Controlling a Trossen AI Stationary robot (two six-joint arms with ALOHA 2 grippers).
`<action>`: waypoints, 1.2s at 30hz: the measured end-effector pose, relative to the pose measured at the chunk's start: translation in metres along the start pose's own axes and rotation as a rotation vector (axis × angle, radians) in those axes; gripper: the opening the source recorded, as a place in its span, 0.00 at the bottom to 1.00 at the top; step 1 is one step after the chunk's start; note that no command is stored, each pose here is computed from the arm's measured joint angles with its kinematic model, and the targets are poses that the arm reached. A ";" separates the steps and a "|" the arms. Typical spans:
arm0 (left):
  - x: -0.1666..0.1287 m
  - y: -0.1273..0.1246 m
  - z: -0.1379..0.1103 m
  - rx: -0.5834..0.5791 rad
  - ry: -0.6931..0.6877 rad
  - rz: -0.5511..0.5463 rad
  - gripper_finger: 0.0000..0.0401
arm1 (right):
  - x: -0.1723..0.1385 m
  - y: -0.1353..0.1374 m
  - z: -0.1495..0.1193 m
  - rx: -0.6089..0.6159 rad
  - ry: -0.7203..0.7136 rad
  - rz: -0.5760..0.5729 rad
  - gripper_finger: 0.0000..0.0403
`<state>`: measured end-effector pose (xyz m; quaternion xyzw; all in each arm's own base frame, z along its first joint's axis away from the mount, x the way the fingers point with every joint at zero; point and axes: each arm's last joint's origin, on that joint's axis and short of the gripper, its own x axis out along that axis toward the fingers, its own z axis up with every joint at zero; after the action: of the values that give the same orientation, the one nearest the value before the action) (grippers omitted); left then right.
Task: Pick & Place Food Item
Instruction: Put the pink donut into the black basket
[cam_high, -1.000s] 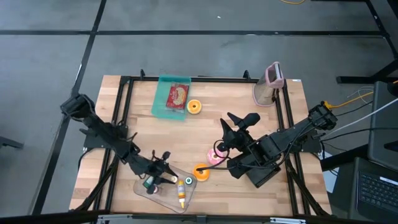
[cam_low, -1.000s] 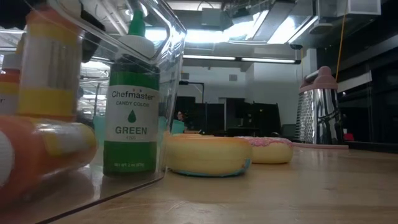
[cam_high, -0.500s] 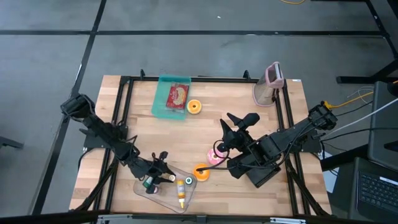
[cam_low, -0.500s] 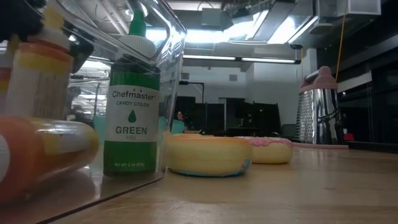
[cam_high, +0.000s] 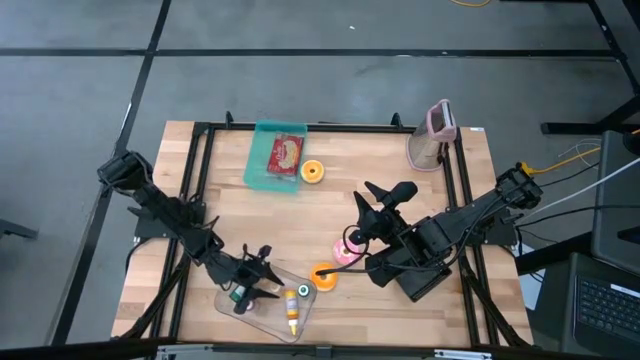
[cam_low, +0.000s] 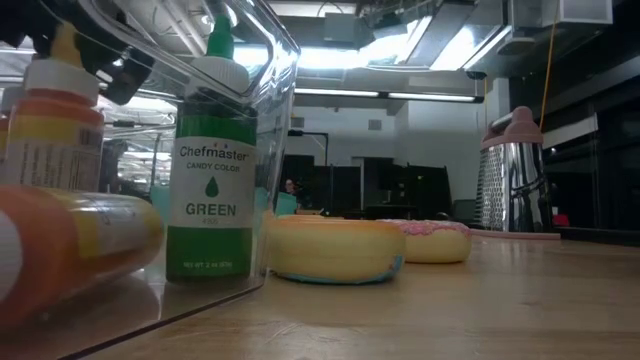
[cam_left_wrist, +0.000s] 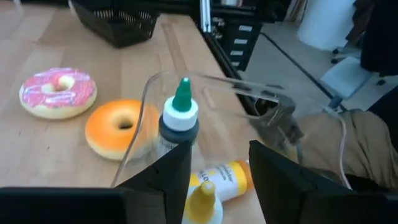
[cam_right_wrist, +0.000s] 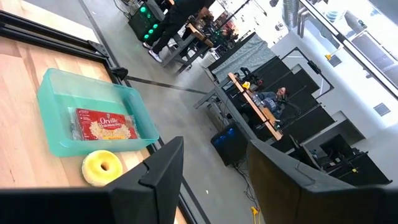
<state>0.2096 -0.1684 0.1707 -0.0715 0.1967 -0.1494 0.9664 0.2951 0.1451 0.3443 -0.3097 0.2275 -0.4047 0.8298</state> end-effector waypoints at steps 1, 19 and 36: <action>0.000 0.000 0.001 0.002 -0.007 -0.004 0.39 | 0.000 0.000 0.000 0.000 0.000 0.000 0.43; -0.052 0.011 0.083 0.390 -0.491 0.253 0.39 | 0.001 0.000 0.000 0.005 0.007 0.013 0.43; -0.057 0.093 0.086 0.400 -0.262 0.380 0.36 | 0.114 0.001 0.005 0.162 0.211 0.483 0.43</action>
<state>0.2188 -0.0552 0.2513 0.1395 0.0470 0.0089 0.9891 0.3639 0.0544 0.3322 -0.1350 0.3470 -0.2421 0.8960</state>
